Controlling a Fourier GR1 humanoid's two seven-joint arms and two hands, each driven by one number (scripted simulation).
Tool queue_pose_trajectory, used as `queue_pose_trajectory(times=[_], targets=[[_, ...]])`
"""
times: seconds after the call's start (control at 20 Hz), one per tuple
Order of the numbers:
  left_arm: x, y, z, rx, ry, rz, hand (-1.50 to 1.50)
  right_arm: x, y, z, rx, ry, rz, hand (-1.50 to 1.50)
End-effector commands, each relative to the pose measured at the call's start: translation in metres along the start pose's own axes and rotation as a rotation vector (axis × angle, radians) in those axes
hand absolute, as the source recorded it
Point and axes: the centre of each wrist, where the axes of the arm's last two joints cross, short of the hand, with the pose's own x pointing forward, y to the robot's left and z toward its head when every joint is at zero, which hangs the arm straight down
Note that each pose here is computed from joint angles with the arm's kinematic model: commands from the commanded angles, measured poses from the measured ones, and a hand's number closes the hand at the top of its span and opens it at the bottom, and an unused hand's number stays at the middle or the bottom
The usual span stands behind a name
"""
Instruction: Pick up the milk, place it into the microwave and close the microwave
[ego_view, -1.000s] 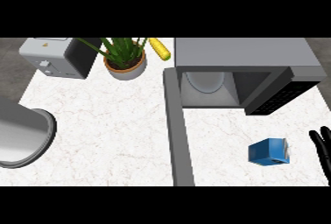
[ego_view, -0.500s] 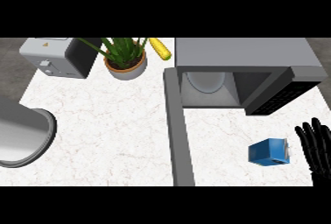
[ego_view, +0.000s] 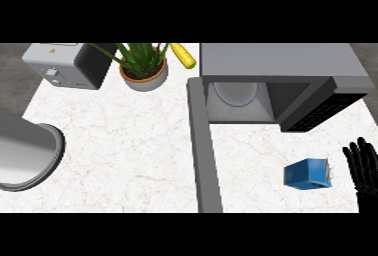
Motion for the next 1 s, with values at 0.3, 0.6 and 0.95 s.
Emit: queue_pose_trajectory(times=[0.3,0.6,0.95], targets=[[0.027,0.001,0.001,-0.026,-0.038,0.022,-1.5,-0.066,-0.024,0.014,-0.016,0.046,0.025,-1.5],[0.017,0.002,0.004,-0.017,-0.027,0.021,-1.5,-0.092,-0.043,0.008,-0.017,0.039,0.006,-1.5],[0.017,0.003,-0.002,-0.017,-0.048,0.034,-1.5,-0.129,-0.026,0.014,0.004,0.05,0.022,-1.5]])
